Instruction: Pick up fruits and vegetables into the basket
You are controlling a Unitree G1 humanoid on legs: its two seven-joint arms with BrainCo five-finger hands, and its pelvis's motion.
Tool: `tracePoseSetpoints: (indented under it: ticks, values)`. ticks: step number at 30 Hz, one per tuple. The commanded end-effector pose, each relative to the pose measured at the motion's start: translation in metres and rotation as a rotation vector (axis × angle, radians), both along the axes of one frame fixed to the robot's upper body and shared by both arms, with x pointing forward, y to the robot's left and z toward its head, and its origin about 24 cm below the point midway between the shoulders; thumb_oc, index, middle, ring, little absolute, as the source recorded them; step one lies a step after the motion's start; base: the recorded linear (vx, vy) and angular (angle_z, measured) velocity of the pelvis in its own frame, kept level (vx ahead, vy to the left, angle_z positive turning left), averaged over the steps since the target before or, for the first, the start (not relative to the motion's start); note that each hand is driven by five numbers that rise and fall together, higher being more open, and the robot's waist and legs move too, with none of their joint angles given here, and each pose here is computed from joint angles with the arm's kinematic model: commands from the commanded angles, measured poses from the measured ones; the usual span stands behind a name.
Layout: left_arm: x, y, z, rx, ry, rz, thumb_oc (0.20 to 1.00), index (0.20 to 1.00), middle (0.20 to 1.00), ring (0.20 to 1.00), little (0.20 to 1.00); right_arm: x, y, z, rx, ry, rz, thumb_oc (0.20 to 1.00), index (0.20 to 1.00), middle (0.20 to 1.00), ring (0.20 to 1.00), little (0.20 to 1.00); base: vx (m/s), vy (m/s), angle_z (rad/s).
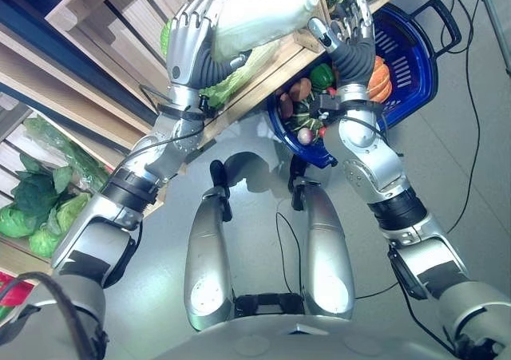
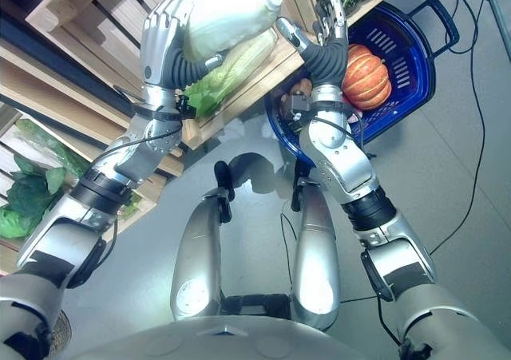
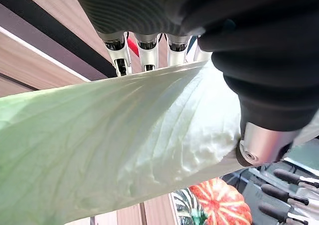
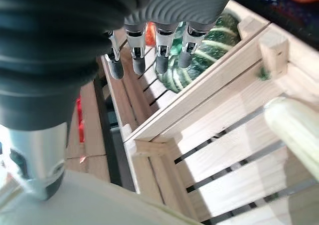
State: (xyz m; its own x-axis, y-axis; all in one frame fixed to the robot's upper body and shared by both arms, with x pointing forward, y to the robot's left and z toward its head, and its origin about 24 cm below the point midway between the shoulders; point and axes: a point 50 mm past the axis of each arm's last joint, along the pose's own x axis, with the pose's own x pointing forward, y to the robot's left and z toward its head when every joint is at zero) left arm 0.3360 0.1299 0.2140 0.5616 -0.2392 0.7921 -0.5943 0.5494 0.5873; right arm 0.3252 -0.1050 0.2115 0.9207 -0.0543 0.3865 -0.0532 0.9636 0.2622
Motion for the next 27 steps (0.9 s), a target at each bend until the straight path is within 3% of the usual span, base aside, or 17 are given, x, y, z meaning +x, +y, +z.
tracePoseSetpoints:
  ticks: [1,8,14,27]
  values:
    - [-0.02,-0.022,0.035,0.043,-0.21,-0.11,0.2,0.2,0.2,0.2,0.2,-0.008,0.025,0.015,0.163,-0.029,0.246,1.0,1.0,1.0,1.0,1.0,0.0,-0.043,0.0]
    - [-0.019,-0.034,0.032,0.114,-0.164,-0.122,0.2,0.2,0.2,0.2,0.2,-0.007,0.039,0.006,0.242,0.025,0.38,1.0,1.0,1.0,1.0,1.0,0.0,-0.03,0.02]
    - [-0.017,-0.046,0.021,0.188,-0.047,-0.15,0.2,0.2,0.2,0.2,0.2,-0.014,0.057,0.011,0.251,0.001,0.608,1.0,1.0,1.0,1.0,1.0,0.0,-0.012,0.0]
    - [-0.014,-0.061,0.001,0.4,0.218,-0.131,0.2,0.2,0.2,0.2,0.2,-0.026,0.055,0.044,0.021,-0.272,0.588,1.0,1.0,1.0,1.0,1.0,0.0,0.001,0.02]
